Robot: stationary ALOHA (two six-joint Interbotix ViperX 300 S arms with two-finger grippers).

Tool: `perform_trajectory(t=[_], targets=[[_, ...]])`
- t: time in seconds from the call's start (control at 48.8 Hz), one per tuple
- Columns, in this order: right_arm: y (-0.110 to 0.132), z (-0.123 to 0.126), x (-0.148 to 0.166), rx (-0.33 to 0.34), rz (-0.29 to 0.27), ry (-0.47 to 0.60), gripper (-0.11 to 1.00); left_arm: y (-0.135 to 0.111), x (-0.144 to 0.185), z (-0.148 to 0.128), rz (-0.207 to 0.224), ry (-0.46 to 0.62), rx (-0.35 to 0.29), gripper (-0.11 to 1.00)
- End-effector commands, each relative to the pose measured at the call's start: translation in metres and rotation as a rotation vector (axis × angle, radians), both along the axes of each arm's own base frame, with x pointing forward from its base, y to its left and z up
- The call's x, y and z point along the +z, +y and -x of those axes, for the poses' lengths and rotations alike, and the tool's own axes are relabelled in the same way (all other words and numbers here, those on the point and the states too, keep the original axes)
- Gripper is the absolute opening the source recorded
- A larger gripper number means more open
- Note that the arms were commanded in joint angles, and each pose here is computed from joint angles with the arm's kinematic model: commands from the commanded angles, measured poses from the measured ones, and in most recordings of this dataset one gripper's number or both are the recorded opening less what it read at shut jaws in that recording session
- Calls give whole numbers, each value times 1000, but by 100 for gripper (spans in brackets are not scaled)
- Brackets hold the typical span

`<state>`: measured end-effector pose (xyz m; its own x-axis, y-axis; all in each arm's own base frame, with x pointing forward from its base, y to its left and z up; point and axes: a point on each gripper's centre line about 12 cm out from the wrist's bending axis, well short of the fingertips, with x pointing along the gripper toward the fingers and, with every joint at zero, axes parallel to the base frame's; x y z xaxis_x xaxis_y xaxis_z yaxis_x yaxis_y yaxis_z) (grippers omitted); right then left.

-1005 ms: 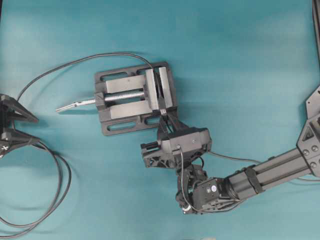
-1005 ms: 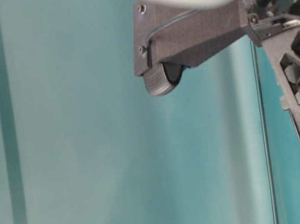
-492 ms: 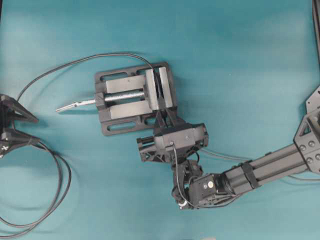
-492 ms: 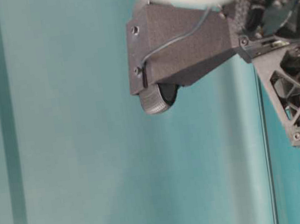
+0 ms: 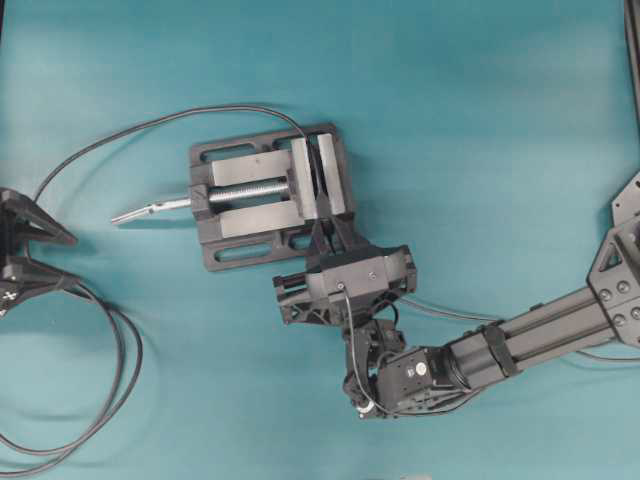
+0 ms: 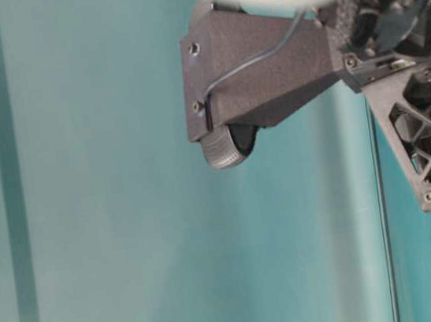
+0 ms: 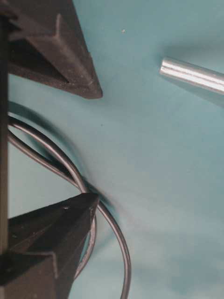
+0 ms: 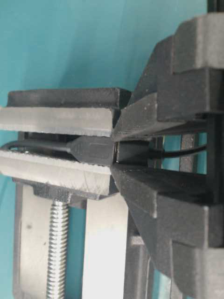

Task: Insert the USB cable into the fixed female connector.
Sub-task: 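Push the plug with the right gripper into the female USB port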

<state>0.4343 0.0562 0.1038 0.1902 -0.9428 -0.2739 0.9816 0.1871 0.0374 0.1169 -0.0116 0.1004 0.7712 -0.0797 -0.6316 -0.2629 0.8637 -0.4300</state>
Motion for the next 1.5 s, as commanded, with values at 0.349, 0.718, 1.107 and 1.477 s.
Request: perform_trajectory(t=[0.349,0.718,1.107,1.477], targets=[[-39,-11,17,-47,-8,-45,21,0,4,-3,6,-10,4,100],[-34,-15,14,-9,-34,-43,21,0,4,-3,5,-10,5,100],[-25,-13,13,12,-33,-38,43,0,4,-3,5,-10,5,100],[-1,-11,14,63,-34,-40,50,0,4,-3,5,-10,5,100]])
